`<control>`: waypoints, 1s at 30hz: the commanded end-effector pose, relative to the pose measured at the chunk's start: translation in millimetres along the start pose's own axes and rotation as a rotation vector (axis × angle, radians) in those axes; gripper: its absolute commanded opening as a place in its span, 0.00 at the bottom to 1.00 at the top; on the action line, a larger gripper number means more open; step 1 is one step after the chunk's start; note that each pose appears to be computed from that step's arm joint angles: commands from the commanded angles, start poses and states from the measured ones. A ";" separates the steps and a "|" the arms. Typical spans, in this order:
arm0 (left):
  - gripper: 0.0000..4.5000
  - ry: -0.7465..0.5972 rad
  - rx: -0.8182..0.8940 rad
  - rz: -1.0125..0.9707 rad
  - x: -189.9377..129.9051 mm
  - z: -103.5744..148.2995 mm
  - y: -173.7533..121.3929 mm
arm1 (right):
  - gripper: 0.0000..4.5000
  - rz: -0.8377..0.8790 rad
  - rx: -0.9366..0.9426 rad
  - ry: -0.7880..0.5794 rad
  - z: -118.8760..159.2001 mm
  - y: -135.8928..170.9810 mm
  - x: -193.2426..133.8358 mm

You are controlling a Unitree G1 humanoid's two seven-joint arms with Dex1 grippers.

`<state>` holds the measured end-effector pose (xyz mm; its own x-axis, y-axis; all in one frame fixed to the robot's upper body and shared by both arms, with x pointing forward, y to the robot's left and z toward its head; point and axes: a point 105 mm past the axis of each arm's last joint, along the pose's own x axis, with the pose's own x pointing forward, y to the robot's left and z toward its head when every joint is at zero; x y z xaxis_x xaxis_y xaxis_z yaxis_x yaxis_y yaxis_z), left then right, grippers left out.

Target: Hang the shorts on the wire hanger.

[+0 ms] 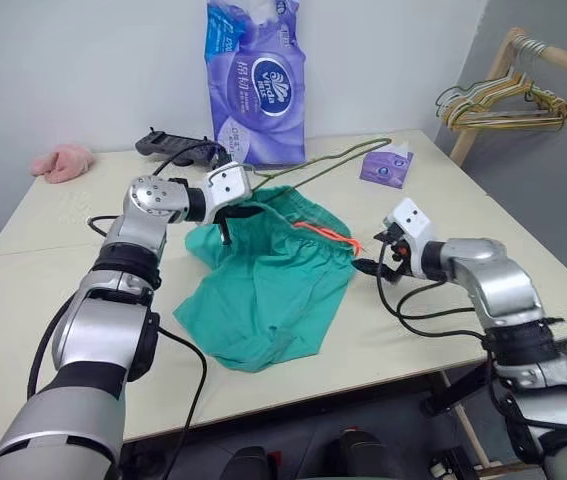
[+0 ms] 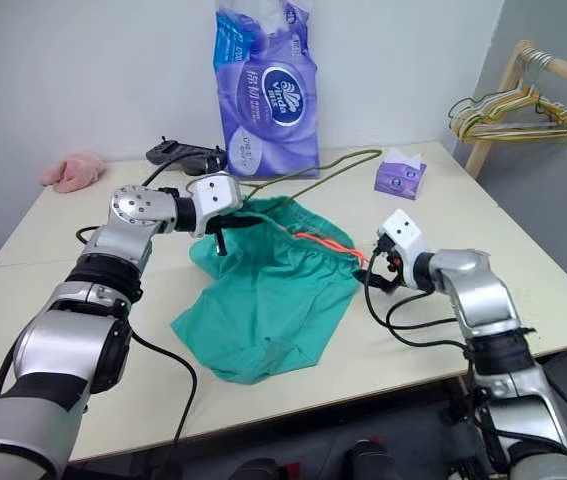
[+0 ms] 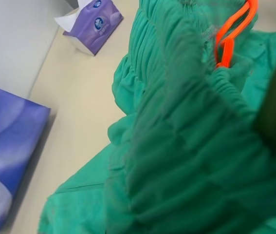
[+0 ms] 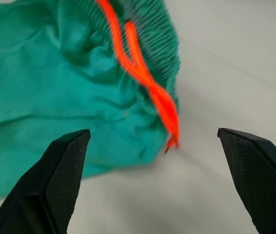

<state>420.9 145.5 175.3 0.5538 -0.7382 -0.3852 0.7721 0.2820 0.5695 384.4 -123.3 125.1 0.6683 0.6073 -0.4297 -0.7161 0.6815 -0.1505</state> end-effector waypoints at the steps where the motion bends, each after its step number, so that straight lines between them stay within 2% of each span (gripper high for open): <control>1: 0.00 -0.052 0.025 0.051 -6.9 17.0 12.0 | 0.99 -0.058 -0.023 -0.060 18.2 -13.1 8.7; 7: 0.00 -0.031 0.017 0.059 -14.7 10.4 11.6 | 0.99 0.001 0.004 -0.094 28.3 -0.5 24.6; 14: 0.00 -0.027 0.018 0.058 -16.2 9.8 10.7 | 0.99 0.047 -0.014 -0.046 15.5 10.1 36.9; 21: 0.00 -0.024 0.020 0.067 -16.1 10.6 13.0 | 0.99 -0.021 0.014 -0.051 13.3 -4.5 43.8; 24: 0.00 -0.024 0.020 0.068 -16.1 10.3 12.8 | 0.80 -0.027 0.009 -0.058 13.5 -5.3 44.3; 30: 0.00 -0.027 0.022 0.074 -16.0 12.0 14.6 | 0.32 -0.030 0.008 -0.070 15.4 -5.7 44.2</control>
<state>417.4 155.1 173.7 0.5756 -0.7206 -0.3866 0.7673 0.3124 0.5601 415.1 -97.0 97.6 0.6787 0.5963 -0.4287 -0.6980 0.7053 -0.1240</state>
